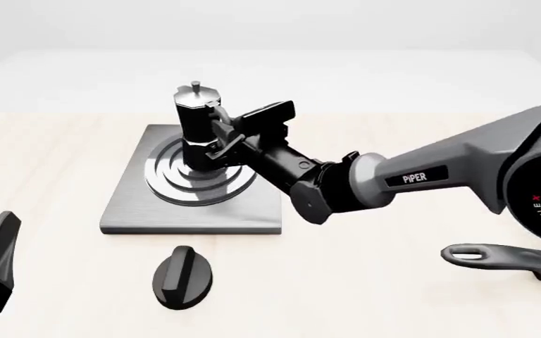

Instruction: Put the moka pot on the stove.

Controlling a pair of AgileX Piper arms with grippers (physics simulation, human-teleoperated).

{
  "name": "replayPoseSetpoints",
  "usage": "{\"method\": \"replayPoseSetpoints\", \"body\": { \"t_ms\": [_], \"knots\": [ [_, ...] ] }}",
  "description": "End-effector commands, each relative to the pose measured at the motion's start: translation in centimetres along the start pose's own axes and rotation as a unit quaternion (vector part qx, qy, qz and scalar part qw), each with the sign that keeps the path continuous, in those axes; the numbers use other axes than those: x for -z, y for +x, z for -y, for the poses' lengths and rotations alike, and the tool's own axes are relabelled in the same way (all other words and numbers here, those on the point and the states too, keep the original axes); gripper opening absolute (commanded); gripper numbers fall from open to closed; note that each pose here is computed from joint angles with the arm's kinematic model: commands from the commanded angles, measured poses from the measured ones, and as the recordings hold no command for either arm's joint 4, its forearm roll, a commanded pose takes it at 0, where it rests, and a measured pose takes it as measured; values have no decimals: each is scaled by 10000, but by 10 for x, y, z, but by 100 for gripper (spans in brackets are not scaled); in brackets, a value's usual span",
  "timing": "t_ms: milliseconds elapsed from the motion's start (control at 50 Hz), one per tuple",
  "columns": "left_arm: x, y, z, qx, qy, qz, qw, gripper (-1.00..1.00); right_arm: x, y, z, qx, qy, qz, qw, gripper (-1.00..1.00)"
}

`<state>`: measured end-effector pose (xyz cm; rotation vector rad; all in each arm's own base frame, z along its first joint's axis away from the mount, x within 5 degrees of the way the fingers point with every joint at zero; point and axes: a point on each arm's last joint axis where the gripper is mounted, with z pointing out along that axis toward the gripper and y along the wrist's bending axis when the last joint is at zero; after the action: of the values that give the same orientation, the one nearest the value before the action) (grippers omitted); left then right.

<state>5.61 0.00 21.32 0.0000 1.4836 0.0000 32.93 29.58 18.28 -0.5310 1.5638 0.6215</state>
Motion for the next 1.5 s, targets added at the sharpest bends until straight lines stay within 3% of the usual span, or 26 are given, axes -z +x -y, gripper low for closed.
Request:
{"method": "replayPoseSetpoints", "body": {
  "t_ms": [20,860,880,1500],
  "knots": [
    [0,0,0,0,0,0,10000,100,-4,-2,-3,-8,-33,29,10000,-100],
    [0,0,0,0,0,0,10000,100,-12,8,0,-48,5,-115,9999,-100],
    [0,0,0,0,0,0,10000,100,-13,9,0,-66,7,-125,9999,100],
    [0,0,0,0,0,0,10000,100,-5,3,-1,-87,-3,-126,9999,100]
  ]
}}
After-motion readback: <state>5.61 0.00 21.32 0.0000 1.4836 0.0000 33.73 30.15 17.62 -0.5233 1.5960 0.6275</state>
